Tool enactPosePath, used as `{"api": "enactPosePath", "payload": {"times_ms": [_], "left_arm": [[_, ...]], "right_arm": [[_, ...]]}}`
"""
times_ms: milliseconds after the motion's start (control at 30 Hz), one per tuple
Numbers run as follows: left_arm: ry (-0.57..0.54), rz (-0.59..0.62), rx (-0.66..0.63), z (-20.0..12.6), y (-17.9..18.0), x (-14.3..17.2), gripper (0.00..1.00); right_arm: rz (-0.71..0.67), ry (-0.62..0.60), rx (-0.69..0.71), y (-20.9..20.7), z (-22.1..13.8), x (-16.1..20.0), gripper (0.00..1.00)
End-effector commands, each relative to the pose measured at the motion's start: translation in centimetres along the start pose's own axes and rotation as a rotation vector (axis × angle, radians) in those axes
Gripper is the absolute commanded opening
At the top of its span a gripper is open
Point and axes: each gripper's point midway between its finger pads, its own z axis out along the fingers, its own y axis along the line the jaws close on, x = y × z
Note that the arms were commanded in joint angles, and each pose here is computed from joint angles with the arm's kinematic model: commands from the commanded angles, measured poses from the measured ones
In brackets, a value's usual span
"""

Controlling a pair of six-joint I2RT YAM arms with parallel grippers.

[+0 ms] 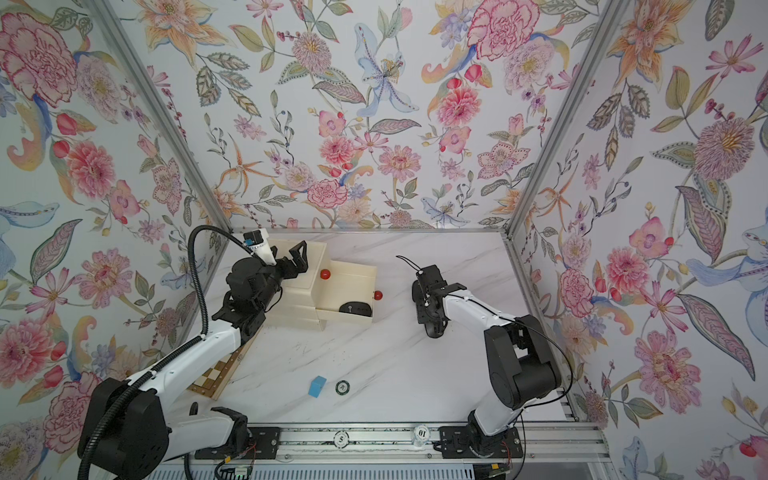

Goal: Take the mice out of the drawer
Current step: Place the mouse at the center of the board.

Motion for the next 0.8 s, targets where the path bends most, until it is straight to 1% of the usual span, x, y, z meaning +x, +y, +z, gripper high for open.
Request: {"api": "enactPosePath", "payload": {"times_ms": [0, 167, 333, 467, 533, 667, 767], "left_arm": [[-0.023, 0.013, 0.022, 0.2, -0.3, -0.7, 1.0], [-0.022, 0.01, 0.018, 0.2, -0.2, -0.6, 1.0], [-0.021, 0.01, 0.017, 0.3, -0.1, -0.5, 1.0], [-0.018, 0.011, 0.01, 0.1, 0.0, -0.5, 1.0], [-0.021, 0.008, 0.006, -0.1, 0.1, -0.5, 1.0], [-0.026, 0.009, -0.002, -0.4, 0.3, -0.7, 1.0], [-0.03, 0.009, -0.006, -0.6, 0.3, -0.9, 1.0]], "right_arm": [[0.01, 0.006, 0.01, -0.6, 0.2, 0.5, 0.46], [0.024, 0.016, 0.029, -1.6, 0.3, 1.1, 0.47], [0.054, 0.053, 0.047, -3.1, 1.2, 2.0, 0.47], [0.046, 0.073, 0.067, -3.9, 1.8, 2.3, 0.47], [0.052, 0.074, 0.054, -4.0, 1.9, 2.2, 0.48], [0.045, 0.083, 0.051, -4.2, 2.4, 2.3, 0.52], [0.039, 0.085, 0.061, -4.4, 2.5, 2.2, 0.6]]}}
